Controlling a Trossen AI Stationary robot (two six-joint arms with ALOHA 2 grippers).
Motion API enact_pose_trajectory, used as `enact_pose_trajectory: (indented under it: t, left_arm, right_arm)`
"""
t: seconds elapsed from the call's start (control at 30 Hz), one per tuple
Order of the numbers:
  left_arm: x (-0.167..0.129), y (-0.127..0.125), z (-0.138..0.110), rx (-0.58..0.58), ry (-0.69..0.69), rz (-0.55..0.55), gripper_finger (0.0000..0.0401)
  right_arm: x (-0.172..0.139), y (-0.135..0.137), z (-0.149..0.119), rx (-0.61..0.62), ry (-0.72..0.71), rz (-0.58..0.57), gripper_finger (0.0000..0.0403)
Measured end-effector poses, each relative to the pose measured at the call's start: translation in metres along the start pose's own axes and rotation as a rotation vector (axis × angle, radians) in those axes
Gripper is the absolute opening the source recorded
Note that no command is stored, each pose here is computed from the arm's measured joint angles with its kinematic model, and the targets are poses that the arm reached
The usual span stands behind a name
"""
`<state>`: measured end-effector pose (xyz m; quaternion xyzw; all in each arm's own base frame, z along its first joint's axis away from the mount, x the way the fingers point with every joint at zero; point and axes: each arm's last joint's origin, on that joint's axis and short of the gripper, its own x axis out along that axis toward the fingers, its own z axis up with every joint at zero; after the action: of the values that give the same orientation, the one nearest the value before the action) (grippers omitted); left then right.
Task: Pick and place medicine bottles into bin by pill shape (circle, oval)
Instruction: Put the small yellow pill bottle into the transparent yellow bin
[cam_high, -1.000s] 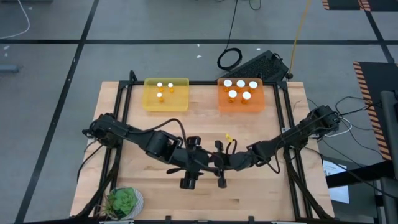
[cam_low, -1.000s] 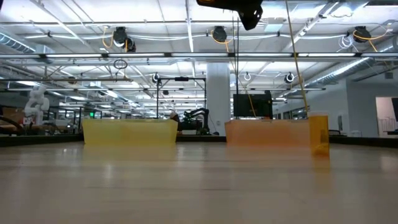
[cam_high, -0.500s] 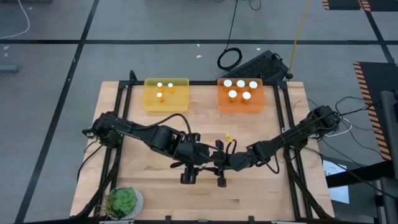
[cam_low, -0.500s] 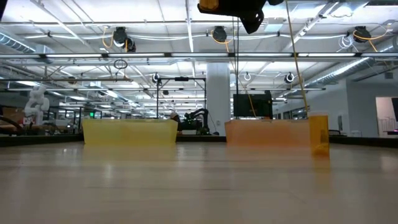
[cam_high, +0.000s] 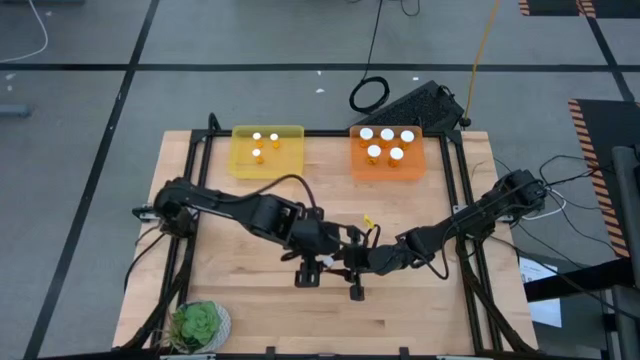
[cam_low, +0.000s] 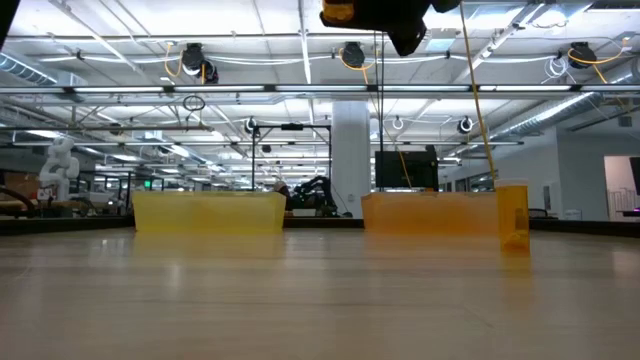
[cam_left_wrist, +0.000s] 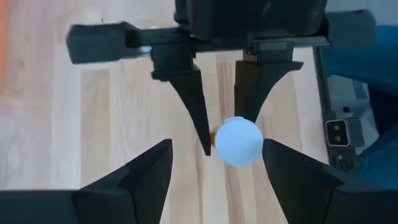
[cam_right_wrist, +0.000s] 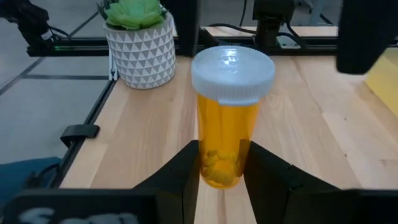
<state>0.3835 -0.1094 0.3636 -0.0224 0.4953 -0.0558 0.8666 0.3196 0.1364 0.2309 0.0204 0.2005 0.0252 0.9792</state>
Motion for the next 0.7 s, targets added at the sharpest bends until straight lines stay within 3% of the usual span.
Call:
enact_pose_trajectory:
  t: [0.2,0.53,0.7]
  left_arm:
    - [0.017,-0.004,0.0,0.019,0.03,0.019,0.0255]
    - [0.018,-0.005,0.001,0.033,0.02,0.027,0.0253]
    - [0.018,-0.006,0.0,0.035,0.021,0.026,0.0218]
  right_arm:
    - [0.0,0.0,0.0,0.002,0.001,-0.003,0.0102]
    - [0.001,-0.002,-0.001,0.008,0.016,-0.014,0.0102]
    - [0.001,-0.002,-0.001,0.016,0.014,-0.013,0.0102]
